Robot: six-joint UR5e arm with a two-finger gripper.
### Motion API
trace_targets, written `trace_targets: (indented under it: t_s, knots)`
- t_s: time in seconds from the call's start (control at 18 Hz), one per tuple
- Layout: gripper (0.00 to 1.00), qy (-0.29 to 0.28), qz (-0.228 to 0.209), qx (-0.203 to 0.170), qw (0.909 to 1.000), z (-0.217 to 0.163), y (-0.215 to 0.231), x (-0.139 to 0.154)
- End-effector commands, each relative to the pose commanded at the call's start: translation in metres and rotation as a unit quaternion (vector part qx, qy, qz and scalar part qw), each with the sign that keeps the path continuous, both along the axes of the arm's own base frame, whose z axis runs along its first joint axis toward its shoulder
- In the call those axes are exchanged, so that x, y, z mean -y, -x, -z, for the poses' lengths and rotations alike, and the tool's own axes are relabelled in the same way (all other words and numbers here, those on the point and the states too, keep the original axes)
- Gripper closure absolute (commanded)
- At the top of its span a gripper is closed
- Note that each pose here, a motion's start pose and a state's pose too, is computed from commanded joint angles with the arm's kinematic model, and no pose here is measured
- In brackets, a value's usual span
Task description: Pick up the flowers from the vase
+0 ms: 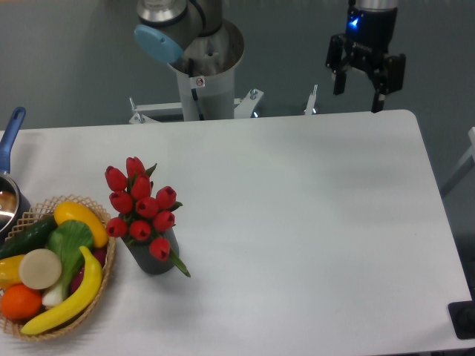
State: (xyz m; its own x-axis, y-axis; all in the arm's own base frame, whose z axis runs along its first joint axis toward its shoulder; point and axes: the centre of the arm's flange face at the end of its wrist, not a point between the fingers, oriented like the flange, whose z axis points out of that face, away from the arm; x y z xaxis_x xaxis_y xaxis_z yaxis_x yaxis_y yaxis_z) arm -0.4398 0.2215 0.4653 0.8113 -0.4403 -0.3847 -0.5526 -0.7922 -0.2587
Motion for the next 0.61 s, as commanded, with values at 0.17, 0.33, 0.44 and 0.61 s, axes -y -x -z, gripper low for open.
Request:
trace_targets:
  t_s: [0.17,0.33,0.44,0.61]
  knots:
    - [0.00,0.001,0.002,0.000,1.0000,0.001,-0.001,-0.001]
    - [0.00,0.002,-0.001,0.002,1.0000,0.000,-0.004,-0.003]
    - [0.00,-0.003,-0.005,0.011,0.9999,0.003,-0.006,-0.005]
    - [0.00,-0.023,-0.023,0.033,0.9989,0.010,-0.010,-0.011]
